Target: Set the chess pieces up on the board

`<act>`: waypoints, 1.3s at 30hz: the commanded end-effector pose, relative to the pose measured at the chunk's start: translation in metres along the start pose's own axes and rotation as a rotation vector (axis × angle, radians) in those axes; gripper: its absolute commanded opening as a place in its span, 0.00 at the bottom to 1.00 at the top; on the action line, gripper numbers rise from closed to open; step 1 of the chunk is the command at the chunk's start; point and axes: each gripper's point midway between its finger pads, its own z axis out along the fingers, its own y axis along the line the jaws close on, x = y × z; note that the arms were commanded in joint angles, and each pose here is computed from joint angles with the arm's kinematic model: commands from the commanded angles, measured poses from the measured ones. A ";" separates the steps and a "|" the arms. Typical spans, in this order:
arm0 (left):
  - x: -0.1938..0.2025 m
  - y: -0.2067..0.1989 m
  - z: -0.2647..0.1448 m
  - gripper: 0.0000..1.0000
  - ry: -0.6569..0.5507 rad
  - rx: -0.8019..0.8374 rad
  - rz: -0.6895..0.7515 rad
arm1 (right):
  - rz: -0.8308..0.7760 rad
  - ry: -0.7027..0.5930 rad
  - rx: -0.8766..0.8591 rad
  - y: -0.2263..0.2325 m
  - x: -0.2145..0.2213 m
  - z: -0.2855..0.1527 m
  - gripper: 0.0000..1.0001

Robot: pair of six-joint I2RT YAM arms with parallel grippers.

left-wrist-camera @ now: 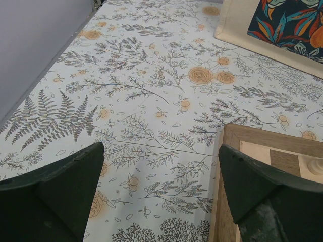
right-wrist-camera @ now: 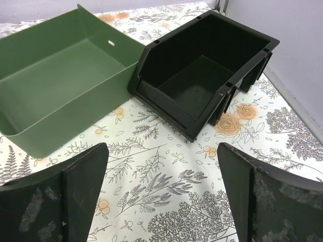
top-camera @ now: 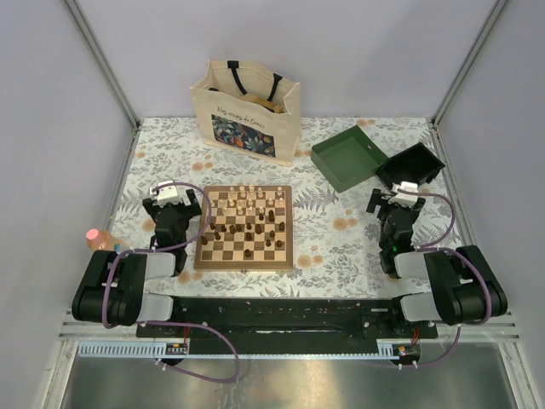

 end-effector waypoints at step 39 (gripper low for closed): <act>0.017 -0.009 -0.021 0.08 0.652 -0.198 -0.457 | 0.645 0.865 -0.798 0.202 -0.019 -0.103 0.25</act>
